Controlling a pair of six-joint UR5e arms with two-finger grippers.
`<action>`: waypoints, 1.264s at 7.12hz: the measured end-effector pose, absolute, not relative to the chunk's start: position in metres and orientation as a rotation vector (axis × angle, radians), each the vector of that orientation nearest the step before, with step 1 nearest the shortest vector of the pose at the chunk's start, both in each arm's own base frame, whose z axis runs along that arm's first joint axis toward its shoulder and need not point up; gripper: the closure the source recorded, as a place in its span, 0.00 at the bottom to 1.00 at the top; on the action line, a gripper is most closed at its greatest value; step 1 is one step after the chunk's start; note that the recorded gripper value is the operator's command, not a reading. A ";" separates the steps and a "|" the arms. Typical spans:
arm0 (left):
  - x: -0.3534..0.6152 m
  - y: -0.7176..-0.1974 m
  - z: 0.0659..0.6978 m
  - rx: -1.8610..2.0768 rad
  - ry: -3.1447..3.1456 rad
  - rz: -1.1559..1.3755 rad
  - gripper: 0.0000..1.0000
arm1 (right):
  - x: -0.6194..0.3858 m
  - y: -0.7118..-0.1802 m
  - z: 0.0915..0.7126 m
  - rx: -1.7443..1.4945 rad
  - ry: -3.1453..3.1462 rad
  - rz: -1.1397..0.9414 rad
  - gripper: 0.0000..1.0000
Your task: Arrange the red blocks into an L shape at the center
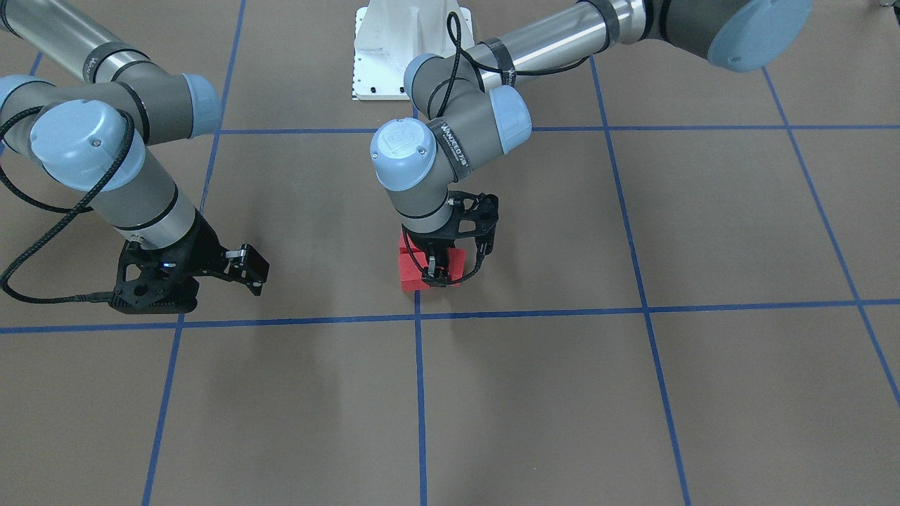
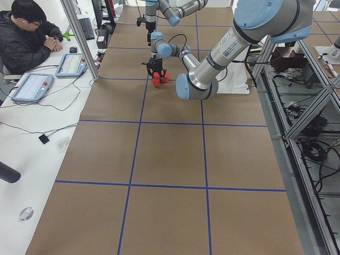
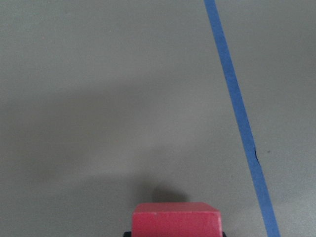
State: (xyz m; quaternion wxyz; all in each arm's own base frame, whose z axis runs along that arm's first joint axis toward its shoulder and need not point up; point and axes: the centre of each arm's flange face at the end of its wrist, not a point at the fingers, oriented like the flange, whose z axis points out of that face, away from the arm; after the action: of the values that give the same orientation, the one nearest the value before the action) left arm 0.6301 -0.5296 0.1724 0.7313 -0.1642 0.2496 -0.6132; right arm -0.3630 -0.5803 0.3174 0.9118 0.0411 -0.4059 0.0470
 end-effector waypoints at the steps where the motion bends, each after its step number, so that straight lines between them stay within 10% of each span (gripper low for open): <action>1: 0.630 -0.530 0.172 -0.358 0.550 -1.350 0.29 | -0.363 -0.580 0.317 0.085 -0.837 0.097 0.01; 3: 0.629 -0.531 0.171 -0.354 0.555 -1.348 0.00 | -0.363 -0.580 0.317 0.084 -0.837 0.097 0.01; 9: 0.537 -0.540 0.185 -0.258 0.519 -1.255 0.00 | -0.350 -0.588 0.316 0.094 -0.838 0.115 0.01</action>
State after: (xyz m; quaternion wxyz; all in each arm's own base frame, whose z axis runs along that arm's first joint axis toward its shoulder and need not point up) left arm 0.5371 -0.5399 0.1849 0.7705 -0.1191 0.2392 -0.5787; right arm -0.3503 -0.5876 0.3163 0.9109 0.0454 -0.4064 0.0556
